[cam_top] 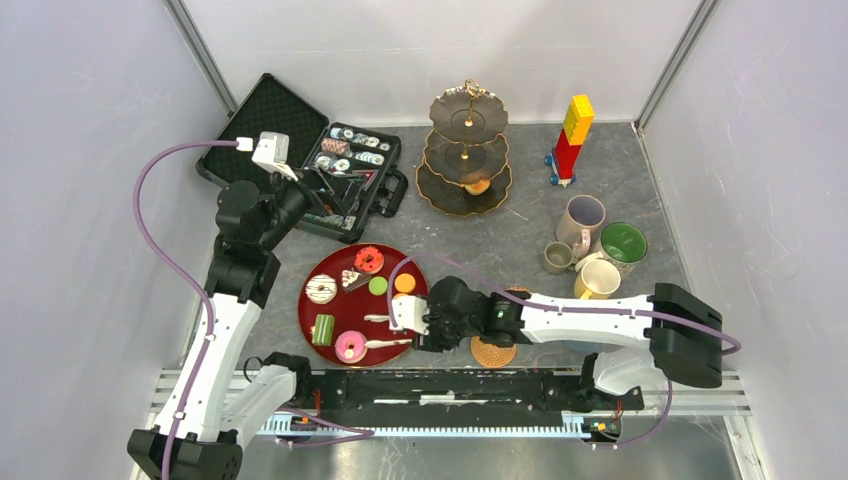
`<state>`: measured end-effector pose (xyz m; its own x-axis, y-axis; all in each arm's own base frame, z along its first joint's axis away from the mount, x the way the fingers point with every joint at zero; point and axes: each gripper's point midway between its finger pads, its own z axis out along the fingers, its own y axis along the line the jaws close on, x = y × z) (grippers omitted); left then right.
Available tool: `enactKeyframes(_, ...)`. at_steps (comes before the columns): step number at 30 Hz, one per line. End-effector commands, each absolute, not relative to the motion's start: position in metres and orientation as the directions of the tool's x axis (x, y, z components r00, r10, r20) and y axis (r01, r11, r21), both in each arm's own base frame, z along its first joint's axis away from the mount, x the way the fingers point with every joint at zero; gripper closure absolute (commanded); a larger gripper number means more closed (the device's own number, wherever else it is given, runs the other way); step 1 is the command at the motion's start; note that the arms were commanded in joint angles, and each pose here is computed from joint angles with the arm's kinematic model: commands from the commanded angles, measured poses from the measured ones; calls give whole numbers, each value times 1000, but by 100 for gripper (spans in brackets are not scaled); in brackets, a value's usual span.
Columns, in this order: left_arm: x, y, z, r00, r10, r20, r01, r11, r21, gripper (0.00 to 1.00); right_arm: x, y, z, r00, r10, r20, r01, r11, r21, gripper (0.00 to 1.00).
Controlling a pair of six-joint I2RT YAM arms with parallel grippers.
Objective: Serve the afternoon tea
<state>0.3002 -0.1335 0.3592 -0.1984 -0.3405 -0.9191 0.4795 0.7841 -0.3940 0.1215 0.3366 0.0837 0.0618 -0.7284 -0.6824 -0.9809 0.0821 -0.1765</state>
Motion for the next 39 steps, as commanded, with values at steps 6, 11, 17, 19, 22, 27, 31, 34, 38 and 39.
enactKeyframes(6, 296, -138, 381, -172, -369, -913, 514, 757, -403, 0, 122, 358, 88, 204, -766, -609, -963, -45, -265, 40)
enactKeyframes(11, 295, -138, 381, -173, -370, -913, 515, 756, -404, 0, 120, 364, 83, 226, -774, -591, -960, -76, -268, 39)
enactKeyframes(17, 295, -138, 381, -173, -371, -912, 515, 755, -405, 0, 116, 375, 81, 244, -763, -599, -961, -109, -253, 39)
enactKeyframes(19, 295, -139, 381, -175, -371, -912, 517, 754, -406, 0, 117, 379, 81, 248, -757, -604, -960, -109, -257, 38)
enactKeyframes(22, 295, -139, 382, -173, -371, -912, 518, 754, -405, 0, 117, 386, 81, 255, -749, -611, -960, -120, -254, 37)
enactKeyframes(27, 295, -139, 381, -175, -372, -912, 517, 753, -406, 0, 115, 397, 79, 266, -739, -619, -960, -144, -241, 36)
enactKeyframes(31, 295, -139, 381, -175, -372, -912, 518, 753, -406, 0, 114, 404, 78, 276, -729, -626, -958, -158, -239, 35)
enactKeyframes(34, 295, -139, 381, -178, -371, -911, 519, 752, -407, 0, 113, 408, 77, 281, -721, -633, -958, -167, -234, 35)
enactKeyframes(38, 296, -139, 380, -179, -371, -911, 518, 752, -408, 0, 113, 414, 77, 286, -714, -639, -957, -174, -234, 34)
enactKeyframes(39, 296, -139, 380, -179, -370, -912, 518, 752, -407, 0, 114, 414, 75, 286, -717, -635, -957, -174, -234, 34)
